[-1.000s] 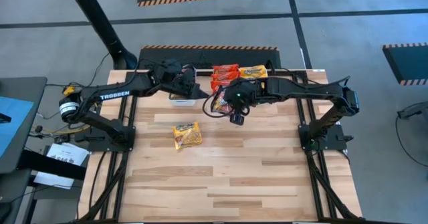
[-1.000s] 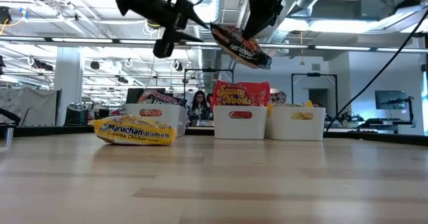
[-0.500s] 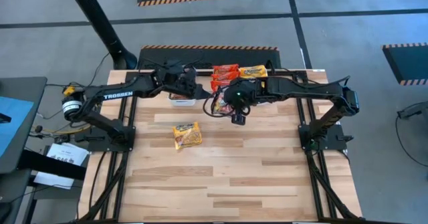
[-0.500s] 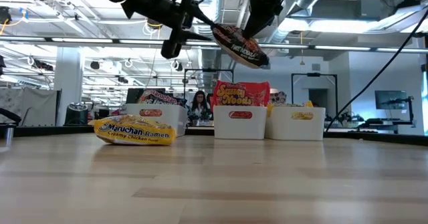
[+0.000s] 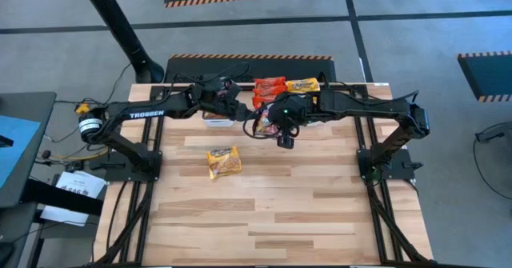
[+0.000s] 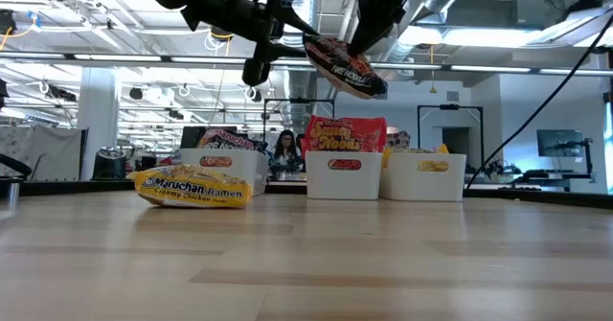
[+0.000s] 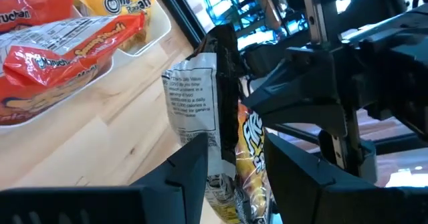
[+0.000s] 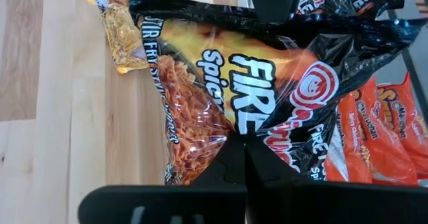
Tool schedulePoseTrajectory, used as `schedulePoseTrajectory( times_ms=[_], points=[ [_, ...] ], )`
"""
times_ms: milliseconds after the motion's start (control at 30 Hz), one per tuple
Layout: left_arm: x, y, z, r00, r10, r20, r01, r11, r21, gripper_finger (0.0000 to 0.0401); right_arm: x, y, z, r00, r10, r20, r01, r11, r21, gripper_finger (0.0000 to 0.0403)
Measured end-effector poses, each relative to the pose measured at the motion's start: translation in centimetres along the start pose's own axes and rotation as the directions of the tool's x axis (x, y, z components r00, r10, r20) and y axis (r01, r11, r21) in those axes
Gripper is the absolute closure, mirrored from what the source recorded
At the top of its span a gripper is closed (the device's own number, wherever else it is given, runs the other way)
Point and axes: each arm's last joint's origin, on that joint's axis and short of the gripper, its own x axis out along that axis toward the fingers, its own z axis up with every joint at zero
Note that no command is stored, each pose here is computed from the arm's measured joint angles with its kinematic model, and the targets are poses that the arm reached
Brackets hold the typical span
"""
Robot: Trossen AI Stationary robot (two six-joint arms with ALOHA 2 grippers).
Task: Sort Maruchan noodles
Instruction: Put the black noodle pack into the left white bin
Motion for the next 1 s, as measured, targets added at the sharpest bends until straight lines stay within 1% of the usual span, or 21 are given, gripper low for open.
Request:
schedulePoseTrajectory(
  times_ms=[100, 267, 433, 500, 733, 1000],
  points=[
    [0.0, 0.1, -0.1, 1.000, 0.008, -0.005, -0.008, 1.000, -0.003, 0.0269, 0.0, 0.3, 0.1, 1.000, 0.002, 0.005, -0.002, 1.000, -0.029, 0.0401],
    [0.0, 0.2, -0.2, 1.000, 0.020, -0.017, -0.020, 1.000, 0.000, 0.0269, -0.1, 0.6, 0.1, 1.000, 0.001, 0.009, 0.000, 0.999, -0.047, 0.0402],
    [0.0, 0.2, -0.2, 1.000, 0.021, -0.016, -0.021, 1.000, -0.001, 0.0269, -0.3, 1.2, 0.4, 0.999, -0.037, 0.032, 0.039, 0.996, -0.077, 0.0402],
    [0.0, 0.2, -0.2, 1.000, 0.018, -0.020, -0.018, 1.000, -0.001, 0.0269, -0.5, 1.4, 0.4, 0.999, -0.036, 0.038, 0.039, 0.996, -0.083, 0.0402],
    [-0.2, 0.3, 0.1, 1.000, 0.017, -0.017, -0.017, 1.000, 0.008, 0.0269, -1.2, 1.9, 0.5, 0.994, -0.091, 0.059, 0.096, 0.991, -0.098, 0.0402],
    [-0.3, 0.5, 0.3, 1.000, 0.014, -0.020, -0.014, 1.000, 0.010, 0.0269, -1.5, 2.0, 0.6, 0.993, -0.093, 0.072, 0.100, 0.988, -0.114, 0.0402]
  ],
)
